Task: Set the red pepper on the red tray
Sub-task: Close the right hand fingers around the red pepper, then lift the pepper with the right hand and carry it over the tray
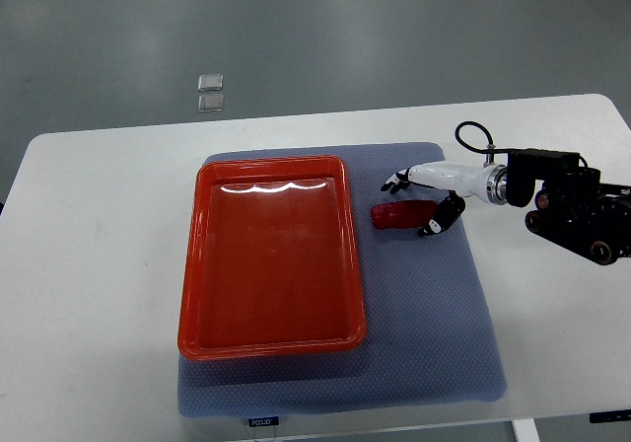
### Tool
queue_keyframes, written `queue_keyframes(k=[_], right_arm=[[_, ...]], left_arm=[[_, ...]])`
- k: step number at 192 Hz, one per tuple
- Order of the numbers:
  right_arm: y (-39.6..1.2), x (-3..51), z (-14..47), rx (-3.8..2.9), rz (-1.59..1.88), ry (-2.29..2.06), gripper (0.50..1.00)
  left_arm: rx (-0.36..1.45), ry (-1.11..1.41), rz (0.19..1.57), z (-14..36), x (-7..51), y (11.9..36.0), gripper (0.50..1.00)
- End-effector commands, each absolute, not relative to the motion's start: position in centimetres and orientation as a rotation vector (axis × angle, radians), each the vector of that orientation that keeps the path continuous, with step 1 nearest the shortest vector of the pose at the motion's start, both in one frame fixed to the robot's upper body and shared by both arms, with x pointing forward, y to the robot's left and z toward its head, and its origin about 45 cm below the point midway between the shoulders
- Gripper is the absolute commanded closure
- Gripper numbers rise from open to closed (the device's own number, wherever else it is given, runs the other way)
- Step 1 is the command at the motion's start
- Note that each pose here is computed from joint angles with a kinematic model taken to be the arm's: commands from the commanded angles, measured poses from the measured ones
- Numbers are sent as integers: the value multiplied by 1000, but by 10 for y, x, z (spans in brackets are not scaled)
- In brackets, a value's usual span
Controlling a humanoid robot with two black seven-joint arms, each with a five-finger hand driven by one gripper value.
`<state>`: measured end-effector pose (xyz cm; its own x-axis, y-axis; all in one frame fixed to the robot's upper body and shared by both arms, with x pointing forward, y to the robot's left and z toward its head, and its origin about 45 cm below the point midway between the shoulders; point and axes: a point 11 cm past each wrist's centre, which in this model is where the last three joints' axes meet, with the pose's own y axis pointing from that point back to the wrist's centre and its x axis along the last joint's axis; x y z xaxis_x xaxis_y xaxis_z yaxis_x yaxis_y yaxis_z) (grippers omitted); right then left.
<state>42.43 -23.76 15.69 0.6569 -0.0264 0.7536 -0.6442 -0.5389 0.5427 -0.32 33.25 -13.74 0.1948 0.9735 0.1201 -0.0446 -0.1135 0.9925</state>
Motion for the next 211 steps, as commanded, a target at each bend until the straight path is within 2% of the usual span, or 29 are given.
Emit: queue_keyframes(k=[1, 9, 60, 66, 134, 211], right_arm=[[-237, 426, 159, 1999, 893, -527, 746], [-237, 426, 160, 2000, 893, -529, 773], [-237, 426, 160, 2003, 889, -526, 818], [-238, 426, 160, 2003, 887, -527, 844], [-235, 432, 171, 2015, 912, -537, 991], [-222, 442, 192, 2034, 973, -541, 1000]], left_arm=[[1357, 979, 1160, -137, -3, 332, 500], [1357, 979, 1160, -137, -3, 332, 500], [1358, 980, 1159, -137, -3, 333, 500], [1356, 980, 1161, -137, -3, 332, 500], [1357, 981, 1160, -137, -3, 333, 500], [1357, 979, 1160, -137, -3, 332, 500]])
